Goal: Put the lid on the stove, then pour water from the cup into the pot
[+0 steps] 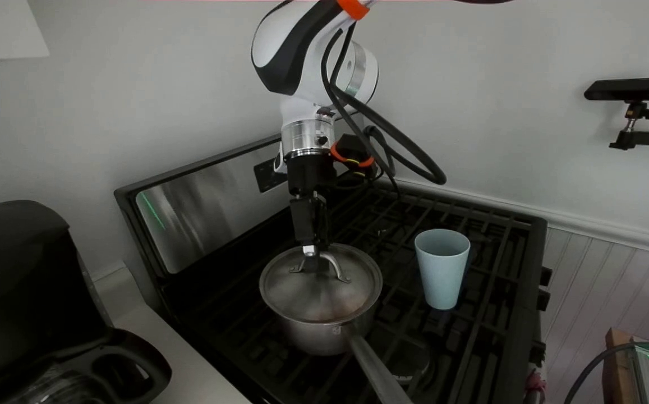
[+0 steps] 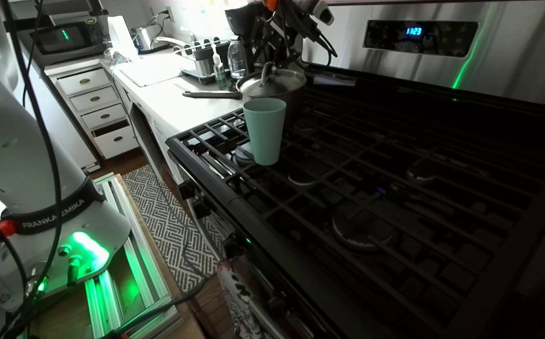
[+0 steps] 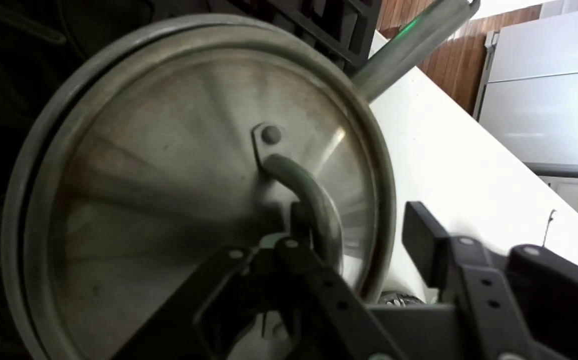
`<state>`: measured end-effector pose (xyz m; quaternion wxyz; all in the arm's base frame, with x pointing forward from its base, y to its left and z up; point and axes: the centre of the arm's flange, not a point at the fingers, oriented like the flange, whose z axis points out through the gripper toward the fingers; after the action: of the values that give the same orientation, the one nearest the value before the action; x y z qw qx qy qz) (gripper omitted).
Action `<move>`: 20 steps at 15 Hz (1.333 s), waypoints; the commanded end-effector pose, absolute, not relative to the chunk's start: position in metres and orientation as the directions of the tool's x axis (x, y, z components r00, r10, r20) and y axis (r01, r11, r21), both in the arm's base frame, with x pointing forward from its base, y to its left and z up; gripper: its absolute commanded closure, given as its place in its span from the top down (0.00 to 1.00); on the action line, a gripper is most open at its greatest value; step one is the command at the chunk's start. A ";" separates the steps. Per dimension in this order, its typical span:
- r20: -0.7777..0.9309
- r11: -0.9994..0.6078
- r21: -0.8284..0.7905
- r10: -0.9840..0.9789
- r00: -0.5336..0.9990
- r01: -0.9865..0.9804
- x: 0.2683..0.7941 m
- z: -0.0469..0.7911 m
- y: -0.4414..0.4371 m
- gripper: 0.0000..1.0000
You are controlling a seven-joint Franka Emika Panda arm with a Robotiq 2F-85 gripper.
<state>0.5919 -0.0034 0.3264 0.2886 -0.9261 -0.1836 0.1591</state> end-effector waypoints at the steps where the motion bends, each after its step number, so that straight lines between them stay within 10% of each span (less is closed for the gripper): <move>1: -0.207 -0.753 -0.618 0.432 0.878 0.225 0.600 0.324 -0.008 0.22; 5: -0.212 -0.755 -0.621 0.421 0.882 0.211 0.600 0.320 -0.014 0.00; 20: -0.112 -0.757 -0.570 0.458 0.882 0.320 0.591 0.425 -0.017 0.02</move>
<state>0.5949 -0.0075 0.3893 0.2850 -0.9278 -0.2018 0.1310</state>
